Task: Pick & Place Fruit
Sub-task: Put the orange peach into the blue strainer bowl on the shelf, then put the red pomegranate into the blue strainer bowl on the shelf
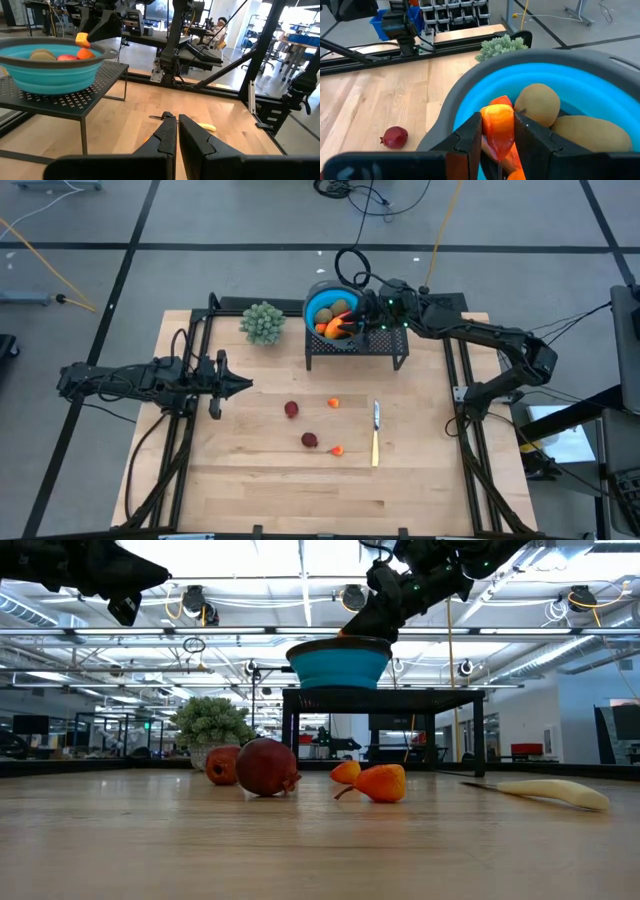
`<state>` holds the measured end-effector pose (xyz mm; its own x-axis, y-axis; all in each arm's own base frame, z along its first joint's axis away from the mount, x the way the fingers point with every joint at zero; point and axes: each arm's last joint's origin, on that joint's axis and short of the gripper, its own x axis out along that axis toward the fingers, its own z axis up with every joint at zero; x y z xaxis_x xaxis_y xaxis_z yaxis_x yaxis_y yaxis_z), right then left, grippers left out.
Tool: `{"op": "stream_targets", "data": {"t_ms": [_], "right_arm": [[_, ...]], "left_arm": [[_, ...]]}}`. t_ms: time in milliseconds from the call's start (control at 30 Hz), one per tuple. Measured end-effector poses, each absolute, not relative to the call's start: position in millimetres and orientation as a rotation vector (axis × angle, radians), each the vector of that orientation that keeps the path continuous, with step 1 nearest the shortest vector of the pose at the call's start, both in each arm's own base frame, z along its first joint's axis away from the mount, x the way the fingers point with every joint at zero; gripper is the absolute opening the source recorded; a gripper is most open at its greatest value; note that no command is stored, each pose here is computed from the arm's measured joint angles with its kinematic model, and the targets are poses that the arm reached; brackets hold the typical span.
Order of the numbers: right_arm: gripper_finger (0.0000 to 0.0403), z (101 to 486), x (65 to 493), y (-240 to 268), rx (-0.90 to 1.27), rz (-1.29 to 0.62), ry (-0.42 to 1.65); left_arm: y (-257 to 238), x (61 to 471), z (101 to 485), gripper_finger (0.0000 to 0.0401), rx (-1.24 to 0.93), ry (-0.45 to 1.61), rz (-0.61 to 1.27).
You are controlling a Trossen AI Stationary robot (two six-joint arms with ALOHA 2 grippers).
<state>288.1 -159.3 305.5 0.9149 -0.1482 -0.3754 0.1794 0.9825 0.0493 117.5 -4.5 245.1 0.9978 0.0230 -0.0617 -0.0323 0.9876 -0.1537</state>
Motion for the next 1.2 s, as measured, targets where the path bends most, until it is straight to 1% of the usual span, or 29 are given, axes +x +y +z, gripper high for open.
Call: {"op": "stream_targets", "data": {"t_ms": [533, 867, 1100, 1200], "right_arm": [[0.0100, 305.0, 287.9, -159.2, 0.089, -0.169, 0.384], [0.0134, 302.6, 287.0, -158.7, 0.101, -0.167, 0.409], [0.0147, 304.6, 287.0, -158.7, 0.094, -0.168, 0.394], [0.0147, 315.2, 281.8, -153.3, 0.074, -0.162, 0.360]], "left_arm": [[-4.5, 117.5, 245.1, 0.0017, -0.156, 0.060, 0.027], [-4.5, 117.5, 245.1, 0.0017, -0.156, 0.060, 0.027], [-4.5, 117.5, 245.1, 0.0017, -0.156, 0.060, 0.027], [-4.5, 117.5, 245.1, 0.0017, -0.158, 0.060, 0.027]]}}
